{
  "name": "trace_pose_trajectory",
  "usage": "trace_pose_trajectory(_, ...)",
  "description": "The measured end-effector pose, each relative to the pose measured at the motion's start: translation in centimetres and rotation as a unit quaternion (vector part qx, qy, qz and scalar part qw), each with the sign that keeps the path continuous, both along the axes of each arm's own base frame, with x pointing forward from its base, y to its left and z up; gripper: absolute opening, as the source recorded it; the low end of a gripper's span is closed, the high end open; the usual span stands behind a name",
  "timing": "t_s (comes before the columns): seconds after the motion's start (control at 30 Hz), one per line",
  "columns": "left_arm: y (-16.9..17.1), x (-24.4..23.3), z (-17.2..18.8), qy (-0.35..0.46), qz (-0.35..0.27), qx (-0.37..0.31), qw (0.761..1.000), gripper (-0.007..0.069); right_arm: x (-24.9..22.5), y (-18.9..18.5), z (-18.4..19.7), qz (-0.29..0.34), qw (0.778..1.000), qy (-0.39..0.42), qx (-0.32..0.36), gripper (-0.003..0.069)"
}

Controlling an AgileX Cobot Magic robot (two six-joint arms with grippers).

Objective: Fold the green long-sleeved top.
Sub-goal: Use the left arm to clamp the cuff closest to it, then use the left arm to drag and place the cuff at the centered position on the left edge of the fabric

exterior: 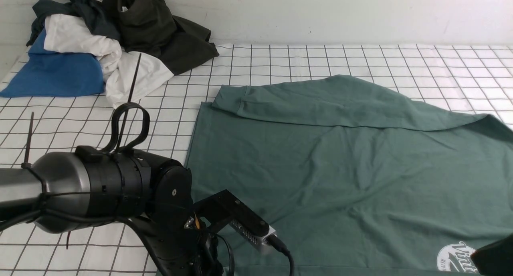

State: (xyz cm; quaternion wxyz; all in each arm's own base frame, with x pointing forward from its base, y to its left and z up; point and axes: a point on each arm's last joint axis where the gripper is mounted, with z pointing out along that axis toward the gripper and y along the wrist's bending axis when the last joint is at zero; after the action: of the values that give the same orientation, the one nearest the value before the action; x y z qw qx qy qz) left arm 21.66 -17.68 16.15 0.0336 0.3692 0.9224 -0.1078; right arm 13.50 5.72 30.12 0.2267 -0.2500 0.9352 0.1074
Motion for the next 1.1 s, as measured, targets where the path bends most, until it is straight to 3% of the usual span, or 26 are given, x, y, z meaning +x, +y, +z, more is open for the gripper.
trace_pose_trajectory(0.1, 0.0, 0.0, 0.7, -0.009, 0.000, -0.007, 1.000, 0.0036, 0.0, 0.0, 0.0, 0.000, 1.000, 0.000, 0.000, -0.0014)
trace_pose_trajectory(0.3, -0.7, 0.9, 6.1, -0.067, -0.013, -0.049, 0.996, 0.0036, 0.1, -0.3, -0.1, 0.000, 1.000, -0.009, -0.016, -0.0014)
trace_pose_trajectory(0.57, -1.7, 3.1, 12.6, -0.135, -0.048, -0.051, 0.988, 0.0034, 0.4, -0.4, 0.0, -0.003, 0.999, -0.027, -0.021, -0.0014)
trace_pose_trajectory(0.73, -1.0, 5.8, 15.9, -0.172, -0.024, -0.058, 0.983, 0.0034, 0.6, -0.6, 0.0, -0.009, 0.999, -0.032, -0.032, -0.0014)
trace_pose_trajectory(0.97, 1.3, 9.6, 16.1, -0.185, 0.031, -0.053, 0.981, 0.0034, 0.6, -0.6, 0.1, -0.013, 0.999, -0.037, -0.034, -0.0014)
trace_pose_trajectory(1.1, 2.0, 11.9, 13.0, -0.148, 0.052, -0.032, 0.987, 0.0035, 0.8, -0.7, 0.1, -0.015, 0.998, -0.047, -0.036, -0.0014)
